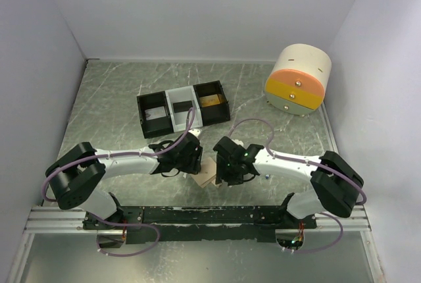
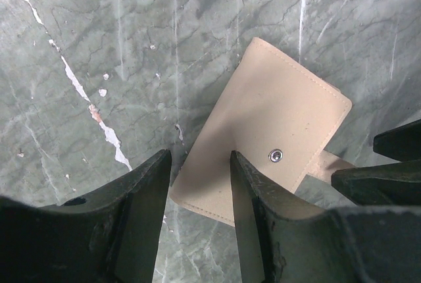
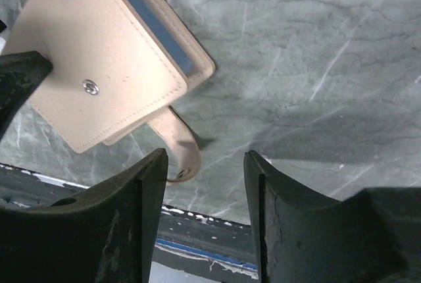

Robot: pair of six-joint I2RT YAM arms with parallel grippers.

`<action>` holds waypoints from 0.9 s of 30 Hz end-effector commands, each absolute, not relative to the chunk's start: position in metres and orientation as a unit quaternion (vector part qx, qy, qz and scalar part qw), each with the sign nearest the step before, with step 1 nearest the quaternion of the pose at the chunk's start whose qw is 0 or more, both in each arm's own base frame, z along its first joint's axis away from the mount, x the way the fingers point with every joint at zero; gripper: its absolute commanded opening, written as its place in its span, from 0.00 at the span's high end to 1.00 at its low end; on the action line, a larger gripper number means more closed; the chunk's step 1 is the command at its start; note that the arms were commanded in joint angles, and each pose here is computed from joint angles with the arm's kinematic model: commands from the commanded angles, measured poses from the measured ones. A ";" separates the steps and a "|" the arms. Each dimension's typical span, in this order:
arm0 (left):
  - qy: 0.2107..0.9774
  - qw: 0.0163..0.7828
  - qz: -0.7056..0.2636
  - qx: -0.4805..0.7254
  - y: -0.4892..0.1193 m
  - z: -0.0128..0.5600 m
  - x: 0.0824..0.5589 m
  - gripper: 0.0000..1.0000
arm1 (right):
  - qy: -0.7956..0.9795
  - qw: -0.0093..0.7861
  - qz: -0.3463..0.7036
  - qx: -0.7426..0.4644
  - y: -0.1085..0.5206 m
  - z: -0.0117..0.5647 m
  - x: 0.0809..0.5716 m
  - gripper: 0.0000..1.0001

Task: Take the credit cards out of the card holder

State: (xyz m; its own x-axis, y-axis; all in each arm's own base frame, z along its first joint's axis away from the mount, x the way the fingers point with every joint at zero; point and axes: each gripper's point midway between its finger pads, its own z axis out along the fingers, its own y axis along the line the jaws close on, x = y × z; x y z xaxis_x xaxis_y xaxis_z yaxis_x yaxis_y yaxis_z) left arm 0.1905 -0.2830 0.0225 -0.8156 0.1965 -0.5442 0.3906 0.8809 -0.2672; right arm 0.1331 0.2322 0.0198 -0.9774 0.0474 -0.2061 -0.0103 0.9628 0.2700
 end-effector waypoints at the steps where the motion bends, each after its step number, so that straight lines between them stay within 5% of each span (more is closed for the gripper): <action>1: 0.945 0.245 -0.145 0.161 -0.263 0.013 0.183 0.47 | 0.985 0.098 0.139 0.027 0.224 0.018 0.125 0.50; 9: 0.945 0.242 -0.147 0.165 -0.266 0.012 0.184 0.47 | 0.984 0.101 0.142 0.043 0.225 0.015 0.129 0.56; 17: 0.943 0.247 -0.152 0.164 -0.268 0.016 0.185 0.44 | 0.972 0.119 0.203 0.027 0.250 0.028 0.141 0.83; 27: 0.941 0.254 -0.156 0.159 -0.273 0.019 0.189 0.42 | 0.970 0.108 0.216 0.029 0.248 0.026 0.134 0.83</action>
State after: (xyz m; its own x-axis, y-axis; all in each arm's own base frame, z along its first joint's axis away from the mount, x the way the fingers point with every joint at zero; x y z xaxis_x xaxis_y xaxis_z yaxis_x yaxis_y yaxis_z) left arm 0.1918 -0.2806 0.0223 -0.8150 0.1933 -0.5463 0.3827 0.8874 -0.2570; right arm 0.1351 0.2489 0.0235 -0.9756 0.1001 -0.1955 0.0128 0.9146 0.4041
